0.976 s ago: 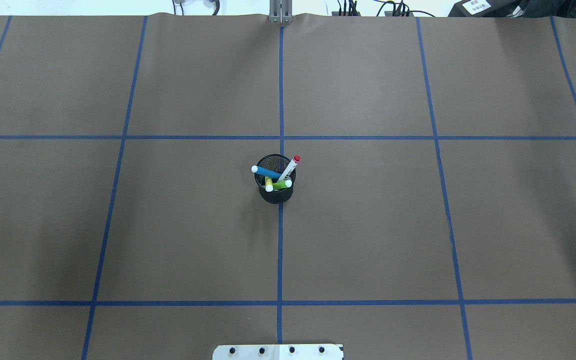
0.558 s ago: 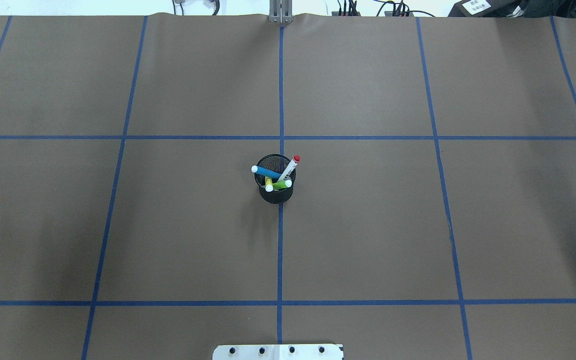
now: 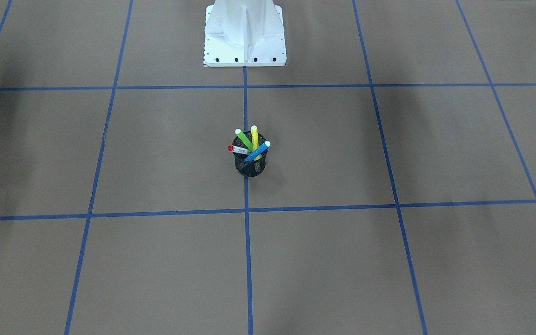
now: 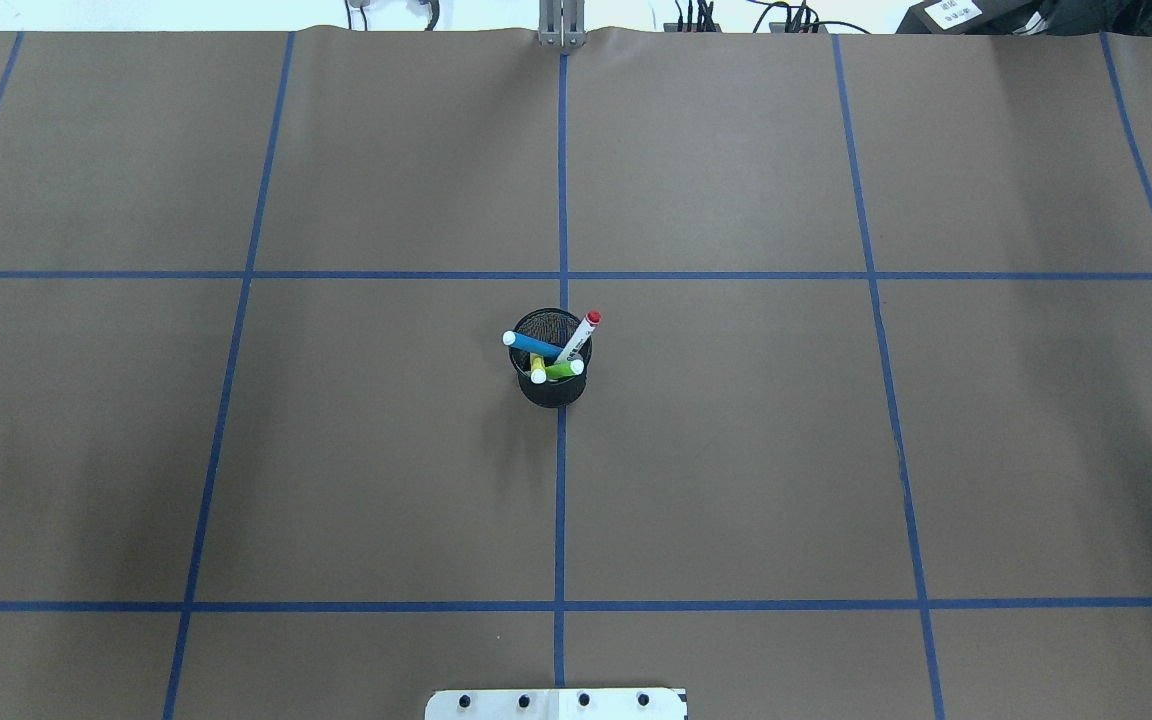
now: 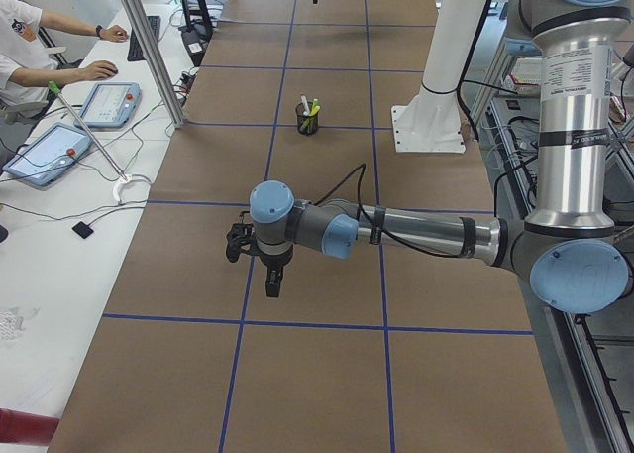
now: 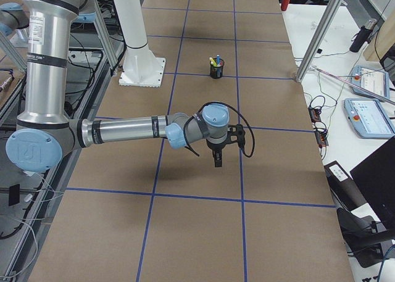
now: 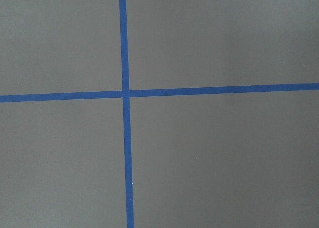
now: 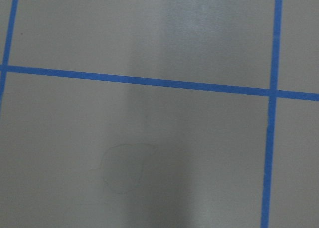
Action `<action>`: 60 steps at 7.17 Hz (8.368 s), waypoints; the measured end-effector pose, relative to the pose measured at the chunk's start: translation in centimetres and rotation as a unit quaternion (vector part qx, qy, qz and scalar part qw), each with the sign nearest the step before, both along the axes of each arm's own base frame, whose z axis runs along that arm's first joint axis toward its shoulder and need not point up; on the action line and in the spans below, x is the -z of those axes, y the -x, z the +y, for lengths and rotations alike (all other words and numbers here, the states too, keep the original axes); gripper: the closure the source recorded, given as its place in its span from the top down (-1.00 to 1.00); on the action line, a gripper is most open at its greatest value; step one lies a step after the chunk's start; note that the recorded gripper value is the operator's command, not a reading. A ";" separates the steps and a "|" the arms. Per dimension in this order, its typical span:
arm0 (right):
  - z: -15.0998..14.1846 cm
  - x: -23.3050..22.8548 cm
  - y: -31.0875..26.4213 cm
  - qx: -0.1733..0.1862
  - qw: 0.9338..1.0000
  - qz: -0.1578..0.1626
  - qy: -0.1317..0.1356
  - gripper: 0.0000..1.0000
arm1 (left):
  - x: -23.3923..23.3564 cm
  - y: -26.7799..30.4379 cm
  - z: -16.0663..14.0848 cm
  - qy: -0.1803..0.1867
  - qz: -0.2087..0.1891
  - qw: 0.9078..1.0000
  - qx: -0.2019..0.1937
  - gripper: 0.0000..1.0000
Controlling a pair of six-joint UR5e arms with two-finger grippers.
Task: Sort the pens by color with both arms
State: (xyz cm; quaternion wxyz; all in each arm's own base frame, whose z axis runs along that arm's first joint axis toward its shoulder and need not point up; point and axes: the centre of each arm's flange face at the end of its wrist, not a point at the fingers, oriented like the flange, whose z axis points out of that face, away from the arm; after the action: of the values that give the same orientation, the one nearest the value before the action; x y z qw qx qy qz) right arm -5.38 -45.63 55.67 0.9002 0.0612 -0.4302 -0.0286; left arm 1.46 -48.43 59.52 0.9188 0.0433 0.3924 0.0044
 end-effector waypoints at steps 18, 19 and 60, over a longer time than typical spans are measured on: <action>0.5 49.6 56.0 -0.088 0.987 0.131 0.026 0.41 | -0.9 -0.1 0.1 -0.015 0.004 1.000 0.000 0.99; 0.4 49.3 56.4 -0.069 0.986 0.152 0.012 0.40 | -0.8 -0.1 0.1 -0.015 0.004 1.000 0.000 0.99; -17.6 32.0 47.3 -0.347 0.906 0.037 -0.240 -1.00 | -0.5 0.0 0.4 -0.020 0.005 1.000 -0.001 0.99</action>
State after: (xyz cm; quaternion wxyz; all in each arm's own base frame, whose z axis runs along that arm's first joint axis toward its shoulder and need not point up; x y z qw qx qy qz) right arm -52.65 -63.21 23.63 0.8264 0.4200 -0.3285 0.1810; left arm 1.50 -48.06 60.02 0.9158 0.0614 0.3968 0.0129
